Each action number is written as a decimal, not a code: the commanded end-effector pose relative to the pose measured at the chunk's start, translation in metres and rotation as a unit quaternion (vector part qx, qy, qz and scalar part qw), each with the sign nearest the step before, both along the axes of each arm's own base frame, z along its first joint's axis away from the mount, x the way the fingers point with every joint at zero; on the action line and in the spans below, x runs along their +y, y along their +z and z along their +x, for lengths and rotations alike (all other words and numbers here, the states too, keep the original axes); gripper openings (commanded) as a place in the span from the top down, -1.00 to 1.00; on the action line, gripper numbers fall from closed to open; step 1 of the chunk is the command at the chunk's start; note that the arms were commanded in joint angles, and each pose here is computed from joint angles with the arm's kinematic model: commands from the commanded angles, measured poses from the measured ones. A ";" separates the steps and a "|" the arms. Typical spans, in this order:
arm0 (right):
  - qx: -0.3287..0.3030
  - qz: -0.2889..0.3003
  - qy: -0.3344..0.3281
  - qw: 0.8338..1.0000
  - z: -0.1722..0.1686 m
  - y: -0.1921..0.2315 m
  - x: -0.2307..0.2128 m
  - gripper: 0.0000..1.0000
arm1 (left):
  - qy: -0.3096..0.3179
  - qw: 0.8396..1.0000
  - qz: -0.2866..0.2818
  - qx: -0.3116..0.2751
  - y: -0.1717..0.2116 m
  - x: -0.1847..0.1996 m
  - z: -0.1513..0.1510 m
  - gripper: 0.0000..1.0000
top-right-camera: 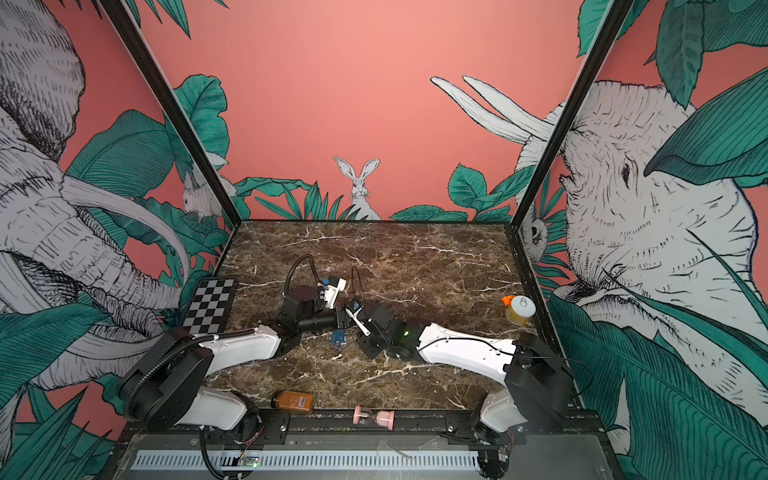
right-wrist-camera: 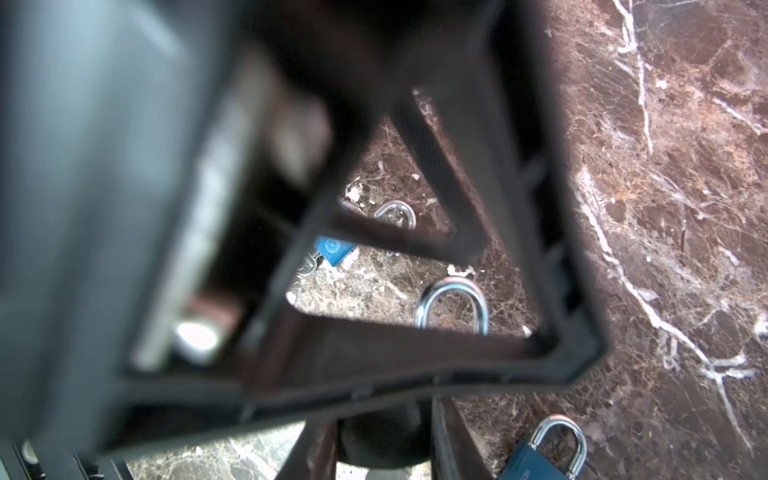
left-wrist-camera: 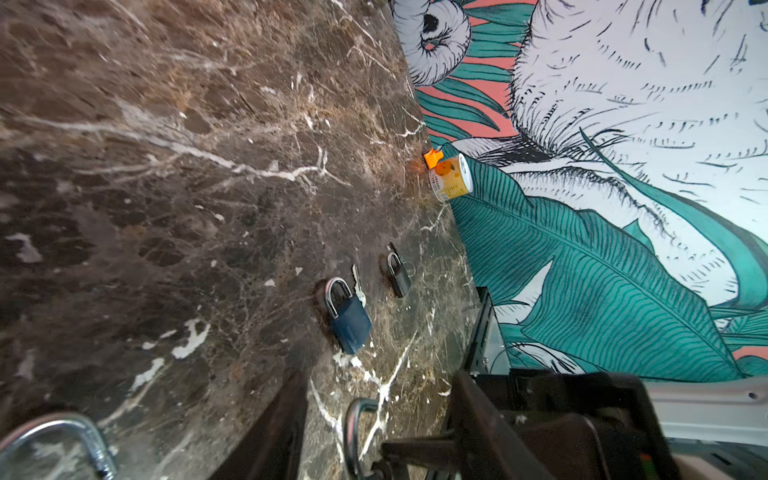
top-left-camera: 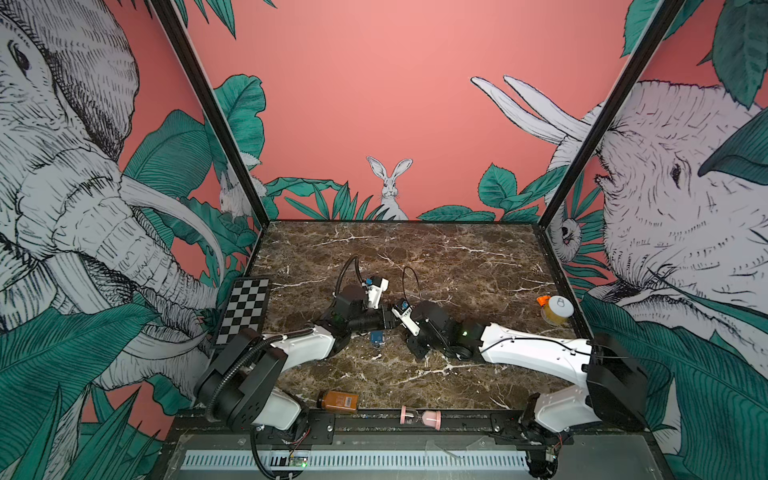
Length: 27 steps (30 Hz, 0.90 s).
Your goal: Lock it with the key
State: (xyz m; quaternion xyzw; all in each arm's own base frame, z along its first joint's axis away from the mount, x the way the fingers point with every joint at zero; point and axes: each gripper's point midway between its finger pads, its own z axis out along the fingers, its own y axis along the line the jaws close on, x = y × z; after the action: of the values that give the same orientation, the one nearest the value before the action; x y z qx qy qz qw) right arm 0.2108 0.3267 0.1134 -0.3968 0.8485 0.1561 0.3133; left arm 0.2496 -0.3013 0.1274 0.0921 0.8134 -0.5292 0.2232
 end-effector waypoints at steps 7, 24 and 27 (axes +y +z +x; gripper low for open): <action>-0.034 0.024 -0.007 0.999 0.010 0.027 0.004 0.42 | -0.033 0.999 -0.035 -0.008 0.018 -0.016 -0.004 0.26; -0.047 0.030 -0.014 0.998 0.013 0.031 0.002 0.41 | -0.041 0.999 -0.027 0.001 0.010 -0.020 -0.007 0.89; -0.054 0.033 -0.022 0.998 0.016 0.033 0.000 0.40 | -0.040 0.999 -0.026 0.002 0.009 -0.020 -0.007 1.00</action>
State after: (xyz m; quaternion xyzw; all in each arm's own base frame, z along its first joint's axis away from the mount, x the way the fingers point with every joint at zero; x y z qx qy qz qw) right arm 0.2161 0.3227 0.1229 -0.3934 0.8444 0.1450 0.3335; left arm 0.2416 -0.3175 0.1307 0.1080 0.8010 -0.5558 0.1943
